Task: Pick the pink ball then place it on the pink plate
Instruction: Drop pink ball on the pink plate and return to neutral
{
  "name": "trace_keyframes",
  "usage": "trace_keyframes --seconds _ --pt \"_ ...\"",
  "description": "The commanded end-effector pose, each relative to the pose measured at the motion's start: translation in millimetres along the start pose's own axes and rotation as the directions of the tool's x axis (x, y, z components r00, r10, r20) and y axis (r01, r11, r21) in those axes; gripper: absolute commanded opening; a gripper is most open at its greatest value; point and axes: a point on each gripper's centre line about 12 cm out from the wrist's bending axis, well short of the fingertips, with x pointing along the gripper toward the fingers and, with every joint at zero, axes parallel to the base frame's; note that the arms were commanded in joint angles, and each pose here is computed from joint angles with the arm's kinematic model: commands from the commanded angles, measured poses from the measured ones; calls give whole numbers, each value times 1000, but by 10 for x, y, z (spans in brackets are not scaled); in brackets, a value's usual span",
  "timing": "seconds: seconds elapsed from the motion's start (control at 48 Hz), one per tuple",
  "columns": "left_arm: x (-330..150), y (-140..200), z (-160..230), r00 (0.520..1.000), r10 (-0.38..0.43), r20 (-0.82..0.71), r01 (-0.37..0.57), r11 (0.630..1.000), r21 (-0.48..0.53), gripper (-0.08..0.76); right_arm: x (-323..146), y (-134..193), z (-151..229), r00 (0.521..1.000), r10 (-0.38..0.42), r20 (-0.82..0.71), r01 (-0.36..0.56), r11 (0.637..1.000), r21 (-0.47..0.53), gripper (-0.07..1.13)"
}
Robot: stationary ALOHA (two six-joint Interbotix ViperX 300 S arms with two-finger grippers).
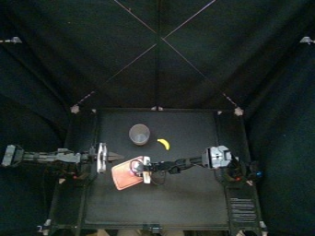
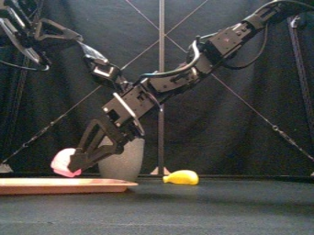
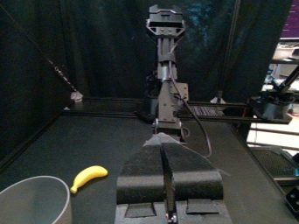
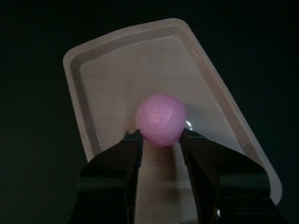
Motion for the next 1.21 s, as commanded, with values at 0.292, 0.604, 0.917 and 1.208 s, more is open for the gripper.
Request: trace_keyframes --seconds 0.292,0.604,0.917,1.208 --pt "9 6 14 1000 3 8 -3 1000 3 8 -81 -117 198 999 -21 29 19 998 51 990" --pt "1 4 -17 1000 2 0 -2 1000 2 8 -828 -160 91 991 -24 134 17 998 56 988" --pt "-10 8 -53 1000 4 -9 -4 1000 0 8 -1860 -210 -149 941 -48 336 17 995 94 988" --pt "-13 8 -65 1000 4 -12 -4 1000 -1 8 -2606 -319 -513 918 -125 376 56 981 188 988"
